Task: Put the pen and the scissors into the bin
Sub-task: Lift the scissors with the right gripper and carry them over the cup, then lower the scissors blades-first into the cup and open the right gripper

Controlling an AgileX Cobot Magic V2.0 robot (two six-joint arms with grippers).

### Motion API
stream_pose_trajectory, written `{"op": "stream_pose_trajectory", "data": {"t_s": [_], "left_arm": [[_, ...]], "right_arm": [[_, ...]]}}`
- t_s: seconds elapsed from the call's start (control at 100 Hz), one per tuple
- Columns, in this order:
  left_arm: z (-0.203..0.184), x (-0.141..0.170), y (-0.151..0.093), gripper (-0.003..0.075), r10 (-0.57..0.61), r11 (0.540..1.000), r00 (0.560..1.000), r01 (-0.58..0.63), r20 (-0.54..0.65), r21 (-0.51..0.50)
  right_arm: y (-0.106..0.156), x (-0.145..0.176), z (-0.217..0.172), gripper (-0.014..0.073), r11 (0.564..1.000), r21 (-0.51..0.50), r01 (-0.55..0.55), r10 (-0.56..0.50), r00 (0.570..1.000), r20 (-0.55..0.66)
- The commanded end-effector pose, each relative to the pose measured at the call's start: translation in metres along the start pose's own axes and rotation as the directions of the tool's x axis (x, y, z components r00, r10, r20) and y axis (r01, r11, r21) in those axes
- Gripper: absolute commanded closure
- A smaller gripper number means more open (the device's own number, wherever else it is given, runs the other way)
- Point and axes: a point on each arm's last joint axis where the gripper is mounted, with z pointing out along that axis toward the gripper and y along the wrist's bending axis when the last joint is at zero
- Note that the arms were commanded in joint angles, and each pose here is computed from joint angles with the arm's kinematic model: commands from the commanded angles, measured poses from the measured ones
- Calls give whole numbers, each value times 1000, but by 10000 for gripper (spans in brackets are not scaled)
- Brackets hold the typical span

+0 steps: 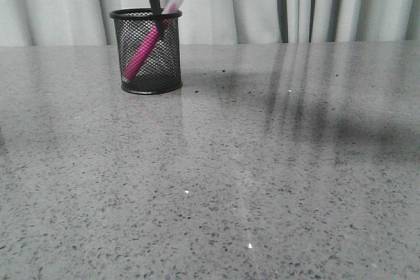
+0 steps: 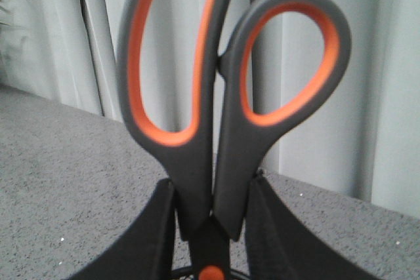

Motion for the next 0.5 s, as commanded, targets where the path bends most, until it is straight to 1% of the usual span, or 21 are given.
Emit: {"op": "stream_pose_trajectory", "data": {"t_s": [0.0, 0.36, 0.49], "left_arm": [[-3, -12, 1, 739, -13, 1000, 999, 14, 46, -16], [-3, -12, 1, 739, -13, 1000, 999, 14, 46, -16], [-3, -12, 1, 739, -13, 1000, 999, 14, 46, -16]], "right_arm": [[4, -37, -4, 668, 1000, -7, -8, 10, 986, 164], [5, -13, -6, 667, 1000, -11, -6, 7, 996, 89], [5, -9, -6, 663, 1000, -11, -6, 7, 997, 76]]}}
